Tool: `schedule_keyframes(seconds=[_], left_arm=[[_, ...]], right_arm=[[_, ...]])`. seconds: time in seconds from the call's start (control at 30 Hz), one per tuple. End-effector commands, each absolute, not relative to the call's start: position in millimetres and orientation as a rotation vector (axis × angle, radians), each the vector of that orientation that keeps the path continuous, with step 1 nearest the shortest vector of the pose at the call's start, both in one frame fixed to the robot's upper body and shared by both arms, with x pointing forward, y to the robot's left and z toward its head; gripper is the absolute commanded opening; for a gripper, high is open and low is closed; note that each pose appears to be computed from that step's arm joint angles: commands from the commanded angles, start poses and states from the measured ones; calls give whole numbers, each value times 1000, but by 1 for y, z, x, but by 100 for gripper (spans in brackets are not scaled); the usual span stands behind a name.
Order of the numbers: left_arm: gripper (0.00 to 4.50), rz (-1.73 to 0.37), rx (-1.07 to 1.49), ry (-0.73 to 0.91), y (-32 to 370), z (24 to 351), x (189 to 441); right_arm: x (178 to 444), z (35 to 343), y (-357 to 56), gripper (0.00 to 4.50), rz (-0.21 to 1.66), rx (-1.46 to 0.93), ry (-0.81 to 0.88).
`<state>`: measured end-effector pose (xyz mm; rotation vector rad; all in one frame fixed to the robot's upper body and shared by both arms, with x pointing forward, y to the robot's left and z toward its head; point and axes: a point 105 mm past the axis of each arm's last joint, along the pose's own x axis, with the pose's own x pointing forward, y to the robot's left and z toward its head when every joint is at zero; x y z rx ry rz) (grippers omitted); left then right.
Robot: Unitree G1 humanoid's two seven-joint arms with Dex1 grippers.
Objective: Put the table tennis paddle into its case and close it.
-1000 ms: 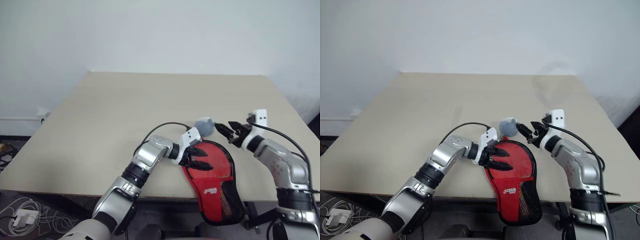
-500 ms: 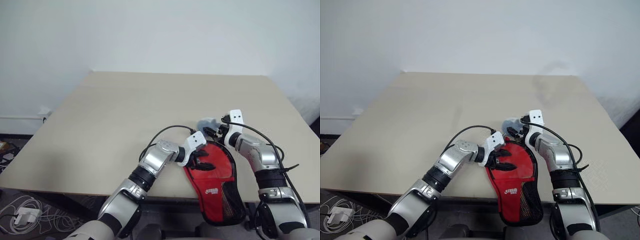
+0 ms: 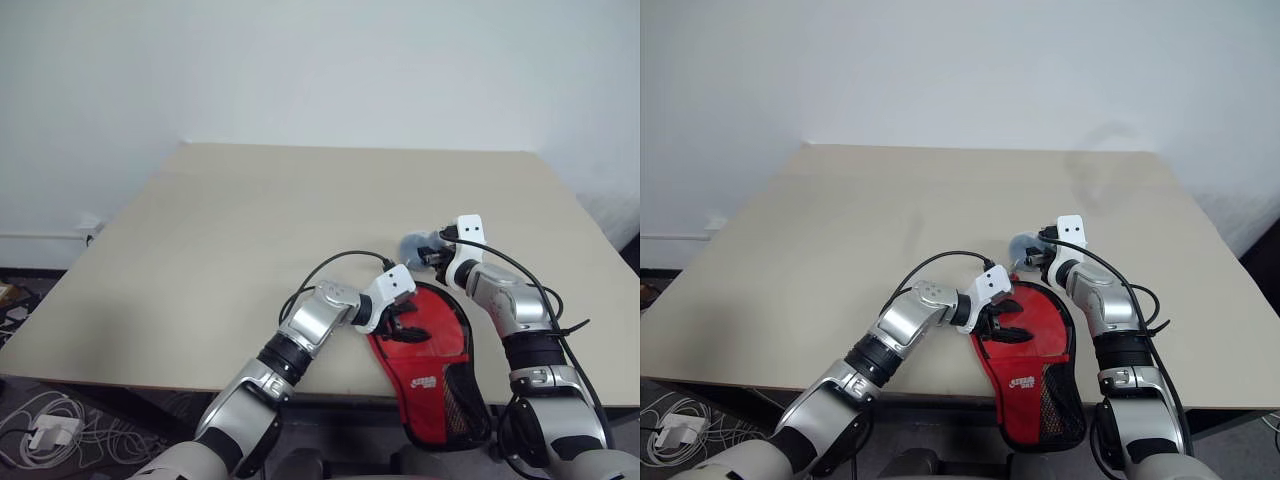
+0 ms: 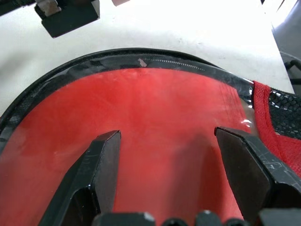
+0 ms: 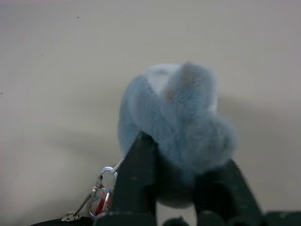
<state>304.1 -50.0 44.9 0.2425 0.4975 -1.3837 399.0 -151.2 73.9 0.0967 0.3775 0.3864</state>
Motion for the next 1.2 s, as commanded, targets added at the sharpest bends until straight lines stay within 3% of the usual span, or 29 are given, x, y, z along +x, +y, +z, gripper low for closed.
schedule_keyframes(seconds=[0.03,0.63,1.2], left_arm=[[338,-1314,290,663,-38,15,303],[338,-1333,264,724,-36,10,300],[338,-1341,243,722,-42,10,303]], right_arm=[[402,96,-154,6,381,75,290],[374,105,-247,6,99,83,295],[273,108,-313,6,141,-57,473]])
